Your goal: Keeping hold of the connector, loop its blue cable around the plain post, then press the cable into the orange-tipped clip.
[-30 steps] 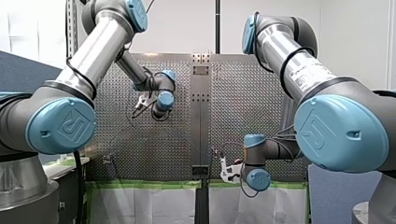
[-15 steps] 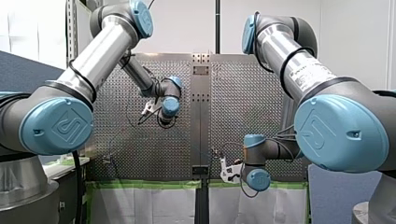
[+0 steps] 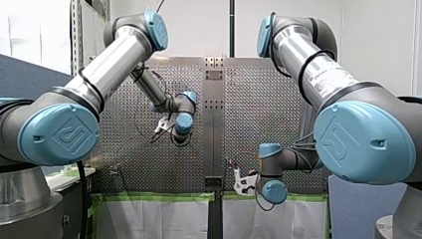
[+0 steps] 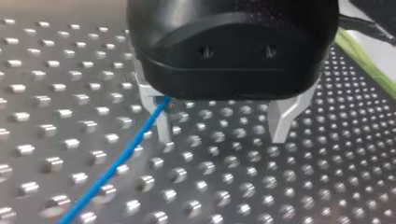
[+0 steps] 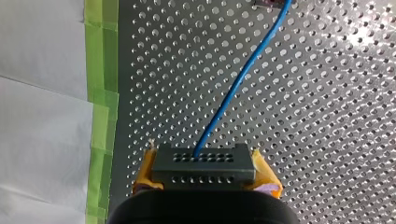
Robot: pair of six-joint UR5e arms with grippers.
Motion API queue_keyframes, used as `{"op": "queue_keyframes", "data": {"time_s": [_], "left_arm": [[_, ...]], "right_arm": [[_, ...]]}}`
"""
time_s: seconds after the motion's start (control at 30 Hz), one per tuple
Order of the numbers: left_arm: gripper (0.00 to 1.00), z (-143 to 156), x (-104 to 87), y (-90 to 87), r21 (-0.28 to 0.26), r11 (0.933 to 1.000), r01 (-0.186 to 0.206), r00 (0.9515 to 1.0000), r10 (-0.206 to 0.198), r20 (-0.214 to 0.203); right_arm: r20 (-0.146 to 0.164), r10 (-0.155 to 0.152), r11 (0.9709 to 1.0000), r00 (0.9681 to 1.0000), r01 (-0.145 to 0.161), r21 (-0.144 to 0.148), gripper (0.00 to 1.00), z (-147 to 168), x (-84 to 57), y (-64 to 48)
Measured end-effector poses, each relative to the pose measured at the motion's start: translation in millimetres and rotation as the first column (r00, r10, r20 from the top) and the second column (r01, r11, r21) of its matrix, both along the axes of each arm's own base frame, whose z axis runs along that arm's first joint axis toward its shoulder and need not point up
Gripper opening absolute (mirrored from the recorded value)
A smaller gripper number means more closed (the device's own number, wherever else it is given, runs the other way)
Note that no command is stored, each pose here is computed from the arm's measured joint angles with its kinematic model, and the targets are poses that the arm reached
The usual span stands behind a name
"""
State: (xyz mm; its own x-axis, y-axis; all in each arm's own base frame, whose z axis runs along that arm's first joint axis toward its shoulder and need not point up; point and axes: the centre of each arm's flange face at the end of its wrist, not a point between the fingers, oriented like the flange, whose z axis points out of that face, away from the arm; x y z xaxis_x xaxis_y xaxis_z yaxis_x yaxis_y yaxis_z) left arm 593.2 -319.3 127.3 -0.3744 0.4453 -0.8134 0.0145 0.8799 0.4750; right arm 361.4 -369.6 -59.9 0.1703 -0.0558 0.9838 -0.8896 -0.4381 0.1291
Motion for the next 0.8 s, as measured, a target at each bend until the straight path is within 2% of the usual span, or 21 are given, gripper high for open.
{"op": "queue_keyframes", "data": {"time_s": [0.23,0.47,0.8], "left_arm": [[0.99,-31,2.4,-7.0,0.008,0.9999,0.009,0.9996,-0.009,-0.027],[0.99,-41,0.2,-14.3,0.002,0.9997,0.024,0.9993,-0.024,-0.028],[0.99,-44,-13.4,-39.7,-0.032,0.9954,0.091,0.9950,-0.092,-0.039]], "right_arm": [[0.000,0.000,1.0000,1.0000,0.000,0.000,0.00,0,0.0,0.1],[-0.001,0.000,1.0000,1.0000,0.000,0.002,0.00,0,0.0,0.3],[0.001,0.002,1.0000,1.0000,-0.002,-0.001,0.00,0,0.3,0.1]]}}
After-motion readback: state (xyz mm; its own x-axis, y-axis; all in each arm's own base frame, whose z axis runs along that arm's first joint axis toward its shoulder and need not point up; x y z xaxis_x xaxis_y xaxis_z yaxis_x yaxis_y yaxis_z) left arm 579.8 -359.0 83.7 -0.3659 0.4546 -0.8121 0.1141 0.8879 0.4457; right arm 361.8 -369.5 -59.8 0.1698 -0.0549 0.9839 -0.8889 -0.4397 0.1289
